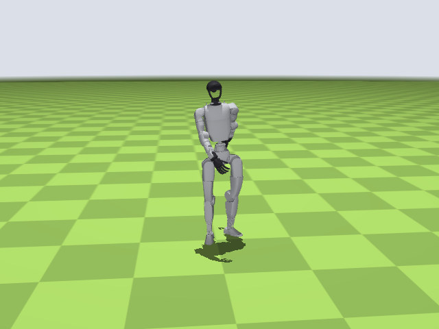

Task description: In place motions

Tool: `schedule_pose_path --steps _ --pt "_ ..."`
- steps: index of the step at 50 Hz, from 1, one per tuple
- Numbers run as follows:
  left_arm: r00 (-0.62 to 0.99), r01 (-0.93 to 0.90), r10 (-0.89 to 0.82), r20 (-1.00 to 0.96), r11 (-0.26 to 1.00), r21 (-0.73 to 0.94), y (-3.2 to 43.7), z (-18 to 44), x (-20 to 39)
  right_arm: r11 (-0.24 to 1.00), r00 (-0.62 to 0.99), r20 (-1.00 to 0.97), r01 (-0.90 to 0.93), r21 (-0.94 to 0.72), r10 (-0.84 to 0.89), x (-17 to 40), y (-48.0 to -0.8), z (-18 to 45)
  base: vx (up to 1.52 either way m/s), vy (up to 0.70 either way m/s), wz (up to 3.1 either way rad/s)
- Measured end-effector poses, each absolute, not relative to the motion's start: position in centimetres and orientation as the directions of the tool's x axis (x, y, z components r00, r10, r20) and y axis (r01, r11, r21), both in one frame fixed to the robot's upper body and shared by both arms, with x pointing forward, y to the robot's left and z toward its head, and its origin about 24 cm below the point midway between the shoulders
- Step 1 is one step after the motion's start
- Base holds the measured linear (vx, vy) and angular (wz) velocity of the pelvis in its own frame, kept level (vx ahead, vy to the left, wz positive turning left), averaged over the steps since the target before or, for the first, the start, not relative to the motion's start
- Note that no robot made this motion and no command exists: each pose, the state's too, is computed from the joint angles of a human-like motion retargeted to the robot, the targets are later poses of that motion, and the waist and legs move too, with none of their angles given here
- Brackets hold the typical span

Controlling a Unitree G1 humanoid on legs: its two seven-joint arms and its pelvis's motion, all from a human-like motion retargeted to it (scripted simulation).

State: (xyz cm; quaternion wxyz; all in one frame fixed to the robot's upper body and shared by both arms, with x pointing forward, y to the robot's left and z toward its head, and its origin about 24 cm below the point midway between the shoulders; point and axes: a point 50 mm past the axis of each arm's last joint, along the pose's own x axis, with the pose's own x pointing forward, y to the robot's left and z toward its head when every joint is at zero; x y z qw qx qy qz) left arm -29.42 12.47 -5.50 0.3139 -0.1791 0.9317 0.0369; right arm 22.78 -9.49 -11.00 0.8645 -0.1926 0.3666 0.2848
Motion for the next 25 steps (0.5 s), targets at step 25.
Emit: schedule_pose_path --steps 25 --pt "0.546 0.413 -0.237 -0.804 0.911 0.012 16.2 -10.7 24.1 0.952 -0.464 -0.880 -0.300 0.053 -0.097 -9.0 -23.2 -15.6 -0.04 -0.02 0.03"
